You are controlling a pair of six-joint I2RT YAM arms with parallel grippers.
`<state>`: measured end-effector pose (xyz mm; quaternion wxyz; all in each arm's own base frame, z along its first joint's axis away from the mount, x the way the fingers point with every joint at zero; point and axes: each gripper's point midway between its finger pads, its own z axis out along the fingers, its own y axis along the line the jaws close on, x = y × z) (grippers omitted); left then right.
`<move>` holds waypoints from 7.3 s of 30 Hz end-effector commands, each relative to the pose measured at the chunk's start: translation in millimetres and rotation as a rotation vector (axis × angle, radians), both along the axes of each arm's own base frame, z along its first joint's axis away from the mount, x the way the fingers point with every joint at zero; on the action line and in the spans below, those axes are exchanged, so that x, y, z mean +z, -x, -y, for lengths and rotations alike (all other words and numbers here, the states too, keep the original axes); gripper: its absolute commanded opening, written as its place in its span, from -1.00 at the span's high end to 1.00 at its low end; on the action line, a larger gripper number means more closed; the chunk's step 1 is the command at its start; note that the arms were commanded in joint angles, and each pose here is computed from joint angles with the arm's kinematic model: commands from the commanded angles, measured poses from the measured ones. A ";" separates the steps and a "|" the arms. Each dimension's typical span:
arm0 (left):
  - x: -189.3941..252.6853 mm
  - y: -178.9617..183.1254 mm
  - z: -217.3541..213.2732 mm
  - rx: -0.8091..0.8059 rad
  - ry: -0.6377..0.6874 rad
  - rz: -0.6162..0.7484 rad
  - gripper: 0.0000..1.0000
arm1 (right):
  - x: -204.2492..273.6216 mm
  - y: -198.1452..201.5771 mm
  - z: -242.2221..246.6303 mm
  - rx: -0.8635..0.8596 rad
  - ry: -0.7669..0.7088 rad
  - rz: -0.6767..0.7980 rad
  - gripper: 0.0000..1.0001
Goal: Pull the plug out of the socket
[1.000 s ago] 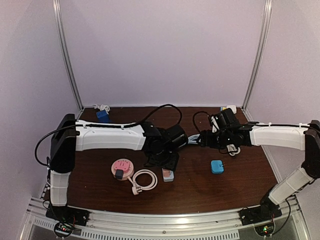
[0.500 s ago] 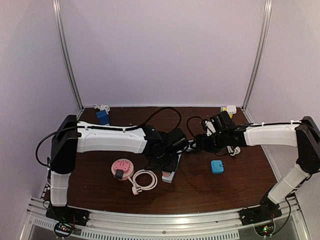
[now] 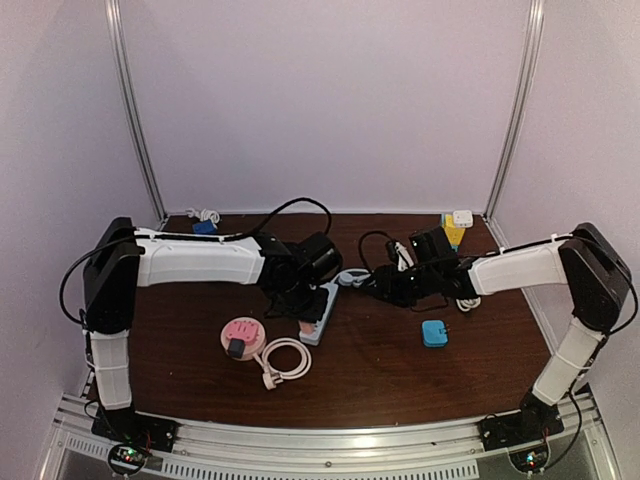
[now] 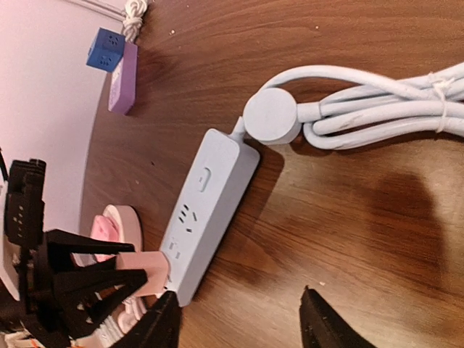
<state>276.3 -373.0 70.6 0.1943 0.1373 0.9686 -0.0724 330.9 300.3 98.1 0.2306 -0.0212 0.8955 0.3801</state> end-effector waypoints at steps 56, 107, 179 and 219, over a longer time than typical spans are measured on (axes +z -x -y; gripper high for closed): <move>77.9 -16.4 39.1 -0.173 0.174 0.117 0.95 | -124.4 22.4 -91.3 0.010 -0.055 -0.298 1.00; 64.7 -22.3 53.0 -0.162 0.259 0.006 1.00 | -168.3 42.7 -65.8 -0.066 -0.040 -0.398 1.00; -9.0 -38.1 -347.2 0.564 -0.841 0.060 0.81 | 173.8 -18.2 -11.3 -0.139 0.033 0.504 -1.00; -4.2 -39.7 -243.0 0.266 -0.348 0.013 -0.28 | 108.6 -8.4 -30.5 0.000 0.111 0.369 -1.00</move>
